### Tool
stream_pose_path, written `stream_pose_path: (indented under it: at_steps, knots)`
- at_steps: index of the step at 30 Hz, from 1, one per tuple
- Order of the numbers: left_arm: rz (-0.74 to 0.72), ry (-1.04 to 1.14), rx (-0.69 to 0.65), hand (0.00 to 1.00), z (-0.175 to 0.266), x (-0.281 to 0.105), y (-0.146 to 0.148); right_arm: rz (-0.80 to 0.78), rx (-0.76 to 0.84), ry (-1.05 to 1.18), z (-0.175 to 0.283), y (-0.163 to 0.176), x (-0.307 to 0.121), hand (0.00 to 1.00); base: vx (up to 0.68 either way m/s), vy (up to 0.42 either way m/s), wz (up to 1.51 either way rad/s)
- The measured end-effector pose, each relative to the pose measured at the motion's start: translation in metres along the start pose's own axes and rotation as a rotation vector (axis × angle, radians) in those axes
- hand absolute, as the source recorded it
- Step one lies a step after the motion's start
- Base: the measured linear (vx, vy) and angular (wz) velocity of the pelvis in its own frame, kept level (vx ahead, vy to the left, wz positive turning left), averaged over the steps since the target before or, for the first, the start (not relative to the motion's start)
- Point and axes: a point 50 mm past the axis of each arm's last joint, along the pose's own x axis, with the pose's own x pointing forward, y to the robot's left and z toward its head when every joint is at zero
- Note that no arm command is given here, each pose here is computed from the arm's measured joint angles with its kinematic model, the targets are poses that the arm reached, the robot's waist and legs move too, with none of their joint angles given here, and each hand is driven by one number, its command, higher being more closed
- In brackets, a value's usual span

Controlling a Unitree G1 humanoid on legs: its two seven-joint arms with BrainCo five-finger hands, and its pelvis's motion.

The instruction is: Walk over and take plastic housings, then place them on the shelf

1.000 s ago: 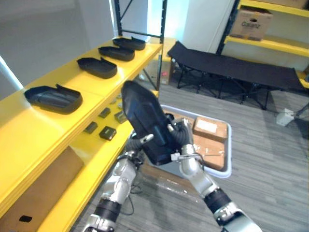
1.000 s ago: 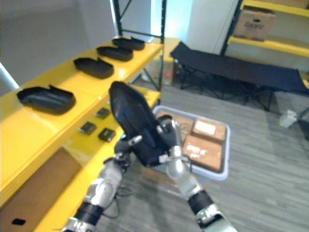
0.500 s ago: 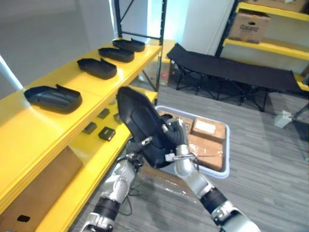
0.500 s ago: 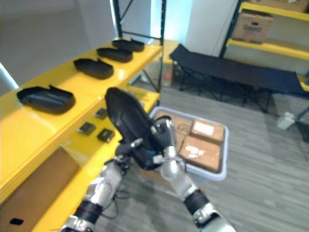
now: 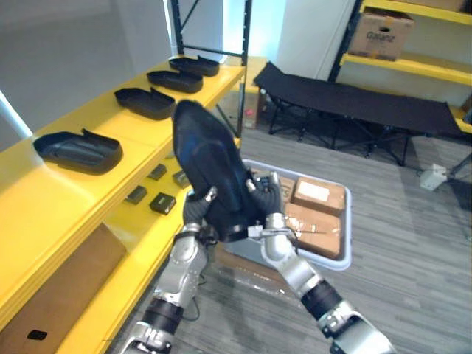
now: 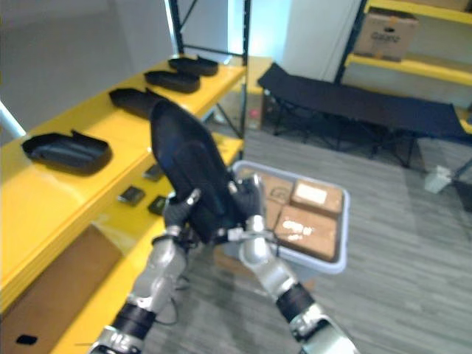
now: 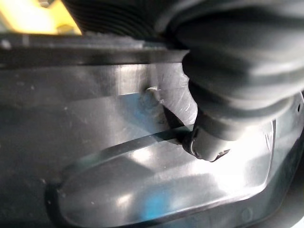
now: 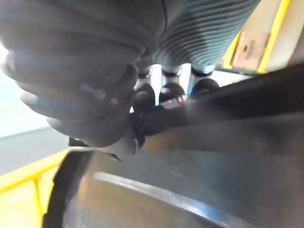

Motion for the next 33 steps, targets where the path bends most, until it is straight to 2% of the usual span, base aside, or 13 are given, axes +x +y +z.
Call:
stream_pose_path:
  at_steps: [4, 11, 17, 21, 23, 27, 29, 33]
  knots:
    - [0.001, -0.102, 0.066, 1.0, 0.018, -0.011, 0.004, 0.038, 0.053, 0.039, -0.008, 0.0, -0.017, 0.0, 0.0, 0.0, 0.0]
    - [0.024, -0.13, 0.142, 1.0, 0.021, -0.033, 0.013, 0.149, 0.112, 0.163, -0.023, -0.001, -0.048, 0.0, 0.0, 0.0, 0.0]
    - [0.08, -0.157, 0.199, 1.0, 0.026, -0.048, 0.019, 0.215, 0.239, 0.191, -0.017, -0.014, -0.059, 0.0, 0.0, 0.0, -0.01]
    - [0.181, -0.14, 0.387, 1.0, 0.021, -0.058, 0.034, 0.302, 0.447, 0.125, 0.005, -0.026, -0.049, 0.0, -0.01, 0.0, -0.07]
    - [0.237, -0.119, 0.497, 1.0, 0.017, -0.063, 0.044, 0.327, 0.625, 0.032, 0.024, -0.041, -0.038, 0.0, -0.01, -0.006, -0.06]
    - [0.36, -0.115, 0.688, 1.0, 0.014, -0.067, 0.063, 0.262, 0.811, -0.2, 0.052, -0.083, -0.022, 0.0, 0.0, -0.001, -0.04]
    - [0.44, -0.119, 0.769, 1.0, 0.014, -0.07, 0.077, 0.196, 0.814, -0.337, 0.067, -0.11, -0.018, 0.0, 0.01, 0.01, -0.16]
    - [0.558, -0.127, 0.818, 1.0, 0.016, -0.074, 0.094, 0.066, 0.757, -0.404, 0.071, -0.141, -0.024, 0.0, 0.01, 0.015, -0.16]
